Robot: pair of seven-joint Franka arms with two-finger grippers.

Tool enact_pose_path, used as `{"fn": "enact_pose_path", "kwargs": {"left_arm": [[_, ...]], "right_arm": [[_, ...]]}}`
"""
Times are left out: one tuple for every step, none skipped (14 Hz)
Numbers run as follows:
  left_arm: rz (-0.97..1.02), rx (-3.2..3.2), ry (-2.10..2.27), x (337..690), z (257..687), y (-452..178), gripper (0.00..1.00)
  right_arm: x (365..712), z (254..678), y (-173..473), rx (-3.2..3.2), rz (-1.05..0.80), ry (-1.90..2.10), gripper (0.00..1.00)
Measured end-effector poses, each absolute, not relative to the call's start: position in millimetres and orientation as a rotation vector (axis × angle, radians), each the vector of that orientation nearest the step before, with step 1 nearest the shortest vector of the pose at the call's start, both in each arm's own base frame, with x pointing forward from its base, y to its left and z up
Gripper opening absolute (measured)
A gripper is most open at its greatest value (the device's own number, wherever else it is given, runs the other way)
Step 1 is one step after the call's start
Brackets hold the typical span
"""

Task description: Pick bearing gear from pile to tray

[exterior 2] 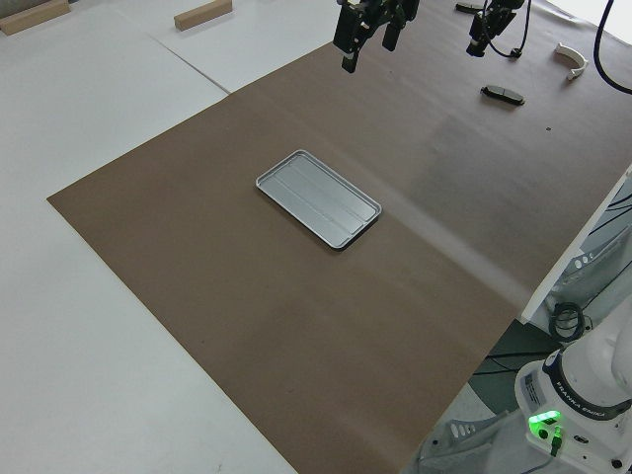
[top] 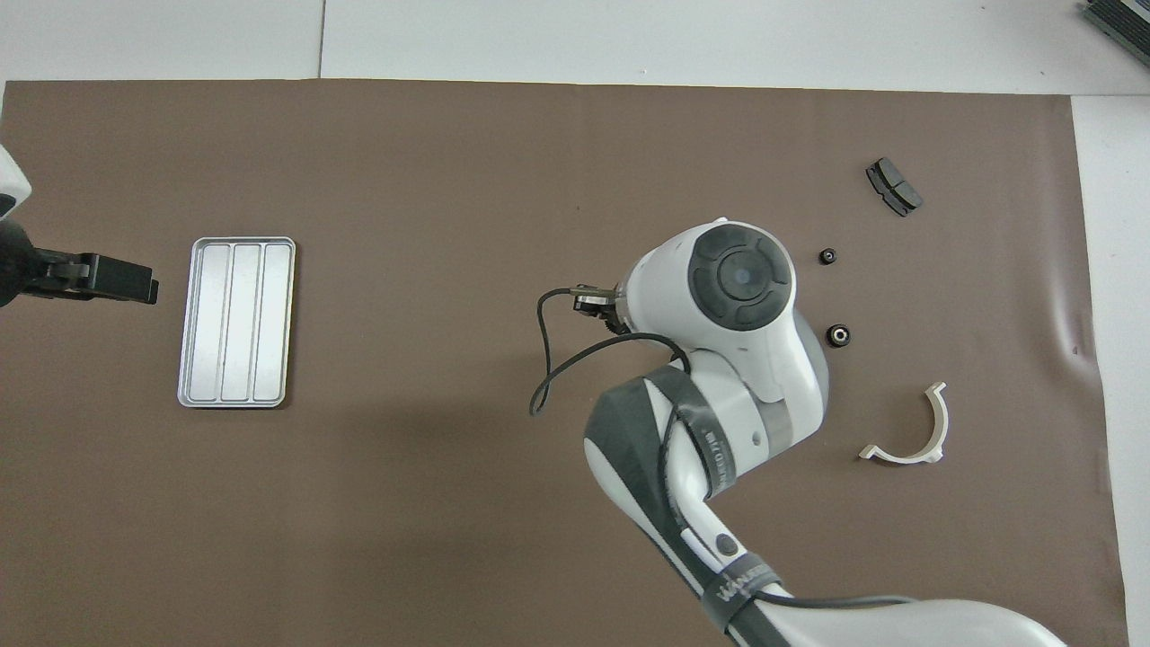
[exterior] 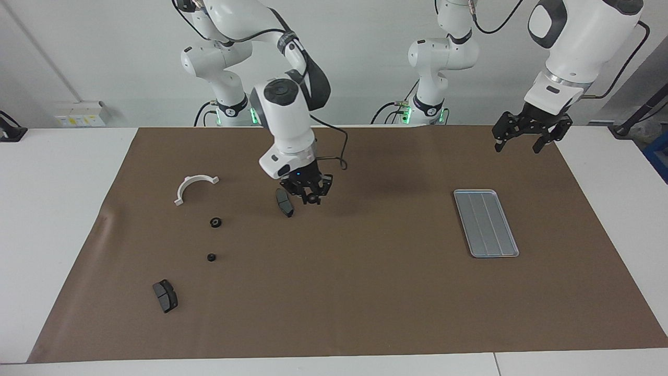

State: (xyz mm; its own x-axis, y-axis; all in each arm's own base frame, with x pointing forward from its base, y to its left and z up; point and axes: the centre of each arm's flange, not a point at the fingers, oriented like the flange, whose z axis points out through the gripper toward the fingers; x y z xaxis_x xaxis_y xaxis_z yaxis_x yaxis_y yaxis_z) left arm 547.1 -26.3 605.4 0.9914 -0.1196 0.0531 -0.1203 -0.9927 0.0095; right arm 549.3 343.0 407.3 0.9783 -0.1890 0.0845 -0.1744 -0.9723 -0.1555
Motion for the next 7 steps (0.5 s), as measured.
{"fn": "enact_pose_path", "kwargs": {"left_arm": [[0.082,3.122,-0.188,547.1,605.4,-26.3,1.00],[0.082,3.122,-0.188,547.1,605.4,-26.3,1.00],[0.082,3.122,-0.188,547.1,605.4,-26.3,1.00],[0.082,3.122,-0.188,547.1,605.4,-26.3,1.00],[0.082,3.122,-0.188,547.1,605.4,-26.4,1.00],[0.079,3.122,-0.190,546.8,605.2,-26.9,1.00],[0.076,3.122,-0.194,546.6,605.0,-28.2,1.00]], "right_arm": [[540.3,394.5,364.2,-2.975,-0.146,0.293,0.35],[533.5,383.8,378.7,-2.977,-0.144,0.304,0.35],[526.6,371.1,394.0,-2.984,-0.157,0.317,0.35],[519.8,357.1,408.4,-2.996,-0.182,0.330,0.35],[513.0,342.3,421.4,-3.010,-0.206,0.341,0.35],[506.9,328.7,432.1,-3.020,-0.224,0.347,0.35],[502.2,317.8,439.5,-3.026,-0.228,0.349,0.35]]}}
